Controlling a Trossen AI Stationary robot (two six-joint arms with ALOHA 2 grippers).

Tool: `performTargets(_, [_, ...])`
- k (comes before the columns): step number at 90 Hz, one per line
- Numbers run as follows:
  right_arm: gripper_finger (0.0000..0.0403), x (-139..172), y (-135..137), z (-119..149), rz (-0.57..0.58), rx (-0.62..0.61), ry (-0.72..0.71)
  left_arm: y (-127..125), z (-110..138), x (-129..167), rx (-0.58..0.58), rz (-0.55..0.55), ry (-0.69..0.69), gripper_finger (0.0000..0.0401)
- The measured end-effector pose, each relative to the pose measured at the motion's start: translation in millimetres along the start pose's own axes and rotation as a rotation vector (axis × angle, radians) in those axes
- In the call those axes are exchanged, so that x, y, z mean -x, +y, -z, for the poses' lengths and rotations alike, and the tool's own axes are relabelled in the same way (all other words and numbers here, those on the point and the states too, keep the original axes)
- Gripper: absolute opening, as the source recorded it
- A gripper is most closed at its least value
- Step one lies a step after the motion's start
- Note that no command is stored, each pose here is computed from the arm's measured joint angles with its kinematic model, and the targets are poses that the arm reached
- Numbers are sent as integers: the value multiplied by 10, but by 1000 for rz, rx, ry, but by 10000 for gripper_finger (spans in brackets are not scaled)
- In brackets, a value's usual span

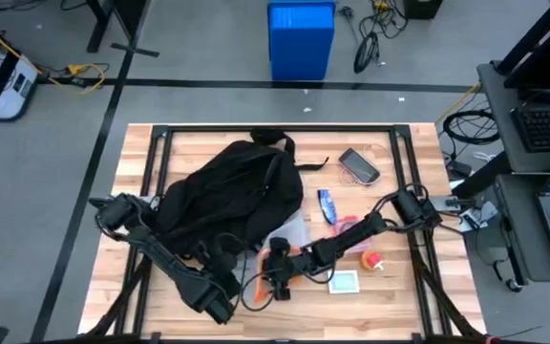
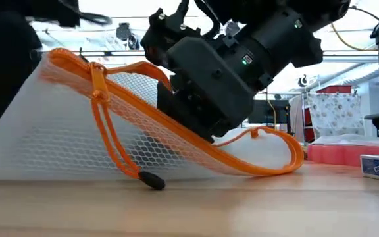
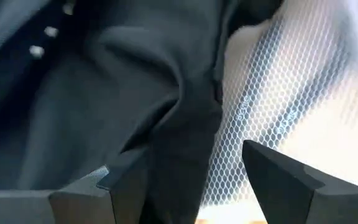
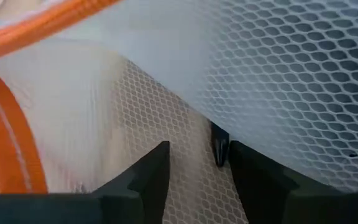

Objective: Unpack backpack
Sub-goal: Remove the black pen from the orange zip bag

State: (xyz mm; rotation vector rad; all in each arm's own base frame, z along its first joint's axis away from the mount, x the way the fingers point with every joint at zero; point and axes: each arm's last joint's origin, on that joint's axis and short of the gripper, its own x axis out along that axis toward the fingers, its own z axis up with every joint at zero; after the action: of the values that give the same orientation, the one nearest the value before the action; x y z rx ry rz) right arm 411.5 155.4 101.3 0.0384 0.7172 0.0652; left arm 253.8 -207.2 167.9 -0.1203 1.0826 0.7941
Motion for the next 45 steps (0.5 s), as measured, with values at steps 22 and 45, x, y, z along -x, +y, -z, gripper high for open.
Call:
performTargets(22, [38,-5,-10,-2,2,3,-5,93,-30,214,42,59,-108,240])
performTargets(45, [7,63,21,-31,-10,17,3,78,-17,209,41,64,-111,240])
